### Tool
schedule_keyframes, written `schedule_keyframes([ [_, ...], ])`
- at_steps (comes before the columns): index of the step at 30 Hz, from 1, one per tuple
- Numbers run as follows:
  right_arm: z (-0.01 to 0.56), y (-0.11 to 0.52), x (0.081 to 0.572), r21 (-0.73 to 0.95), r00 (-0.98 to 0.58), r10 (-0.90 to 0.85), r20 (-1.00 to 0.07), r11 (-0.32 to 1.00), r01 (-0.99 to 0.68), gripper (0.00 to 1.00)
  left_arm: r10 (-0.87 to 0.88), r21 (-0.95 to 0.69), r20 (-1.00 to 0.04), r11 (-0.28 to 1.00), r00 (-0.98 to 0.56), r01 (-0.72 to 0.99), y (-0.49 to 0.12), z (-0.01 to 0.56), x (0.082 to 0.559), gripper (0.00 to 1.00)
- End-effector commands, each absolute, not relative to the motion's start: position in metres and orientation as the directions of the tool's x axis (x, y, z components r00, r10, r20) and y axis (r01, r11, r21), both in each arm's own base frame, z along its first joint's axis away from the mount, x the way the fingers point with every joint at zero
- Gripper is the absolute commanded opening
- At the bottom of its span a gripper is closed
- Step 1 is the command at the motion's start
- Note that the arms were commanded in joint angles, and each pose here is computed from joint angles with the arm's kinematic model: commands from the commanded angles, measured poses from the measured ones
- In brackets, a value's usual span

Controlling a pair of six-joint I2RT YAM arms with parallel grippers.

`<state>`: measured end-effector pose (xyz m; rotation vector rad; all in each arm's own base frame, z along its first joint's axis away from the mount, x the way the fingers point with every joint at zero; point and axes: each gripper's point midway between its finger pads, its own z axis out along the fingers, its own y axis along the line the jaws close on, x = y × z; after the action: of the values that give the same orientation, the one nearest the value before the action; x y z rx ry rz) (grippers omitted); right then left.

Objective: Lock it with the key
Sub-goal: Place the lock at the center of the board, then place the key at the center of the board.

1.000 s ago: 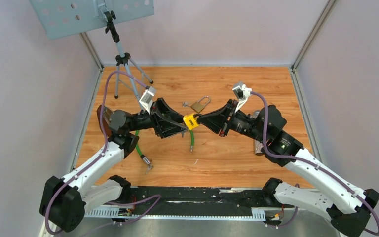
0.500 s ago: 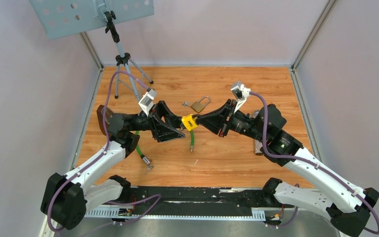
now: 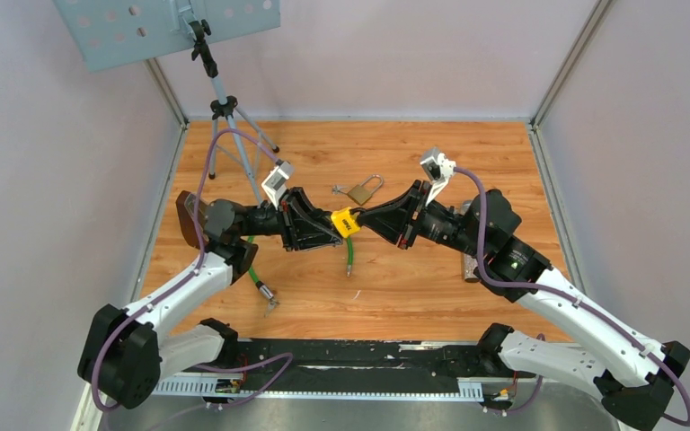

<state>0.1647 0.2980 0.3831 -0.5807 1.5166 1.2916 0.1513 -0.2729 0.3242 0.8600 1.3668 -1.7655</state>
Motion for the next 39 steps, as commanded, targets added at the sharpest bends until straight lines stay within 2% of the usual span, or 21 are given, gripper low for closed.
schedule_keyframes([
  [1,0.436,0.288,0.162,0.356,-0.246,0.358,-0.901,0.286,-0.89,0.0,-0.195,-0.415,-0.876,-0.162,-0.442,0.895,-0.272,0.339,0.154,0.09],
  [3,0.436,0.283,0.165,0.356,-0.233,0.369,-0.9,0.312,-0.881,0.0,-0.207,-0.413,-0.878,-0.126,-0.431,0.902,-0.273,0.338,0.159,0.0],
  [7,0.443,0.265,0.171,0.346,-0.173,0.419,-0.892,0.384,-0.856,0.0,-0.225,-0.404,-0.888,-0.039,-0.402,0.914,-0.27,0.328,0.167,0.0],
  [13,0.46,0.234,0.174,0.35,-0.089,0.494,-0.865,0.467,-0.812,0.0,-0.228,-0.42,-0.883,-0.006,-0.41,0.907,-0.265,0.321,0.162,0.0],
  [19,0.45,0.219,0.187,0.415,-0.099,0.519,-0.849,0.538,-0.733,0.0,-0.235,-0.478,-0.859,0.046,-0.455,0.877,-0.265,0.311,0.171,0.0],
  [26,0.338,0.208,0.232,0.555,-0.353,0.44,-0.826,0.742,-0.375,0.0,-0.215,-0.563,-0.821,0.145,-0.529,0.814,-0.284,0.274,0.194,0.0],
  [30,0.28,0.194,0.242,0.617,-0.468,0.474,-0.745,0.757,-0.214,0.0,-0.159,-0.581,-0.814,0.237,-0.559,0.779,-0.315,0.235,0.202,0.0],
  [37,0.197,0.161,0.234,0.611,-0.544,0.494,-0.678,0.791,-0.042,0.0,-0.09,-0.61,-0.775,0.364,-0.625,0.704,-0.372,0.166,0.204,0.0],
  [39,0.176,0.152,0.232,0.61,-0.56,0.513,-0.651,0.792,0.016,0.0,-0.01,-0.597,-0.766,0.379,-0.642,0.707,-0.396,0.136,0.194,0.0],
])
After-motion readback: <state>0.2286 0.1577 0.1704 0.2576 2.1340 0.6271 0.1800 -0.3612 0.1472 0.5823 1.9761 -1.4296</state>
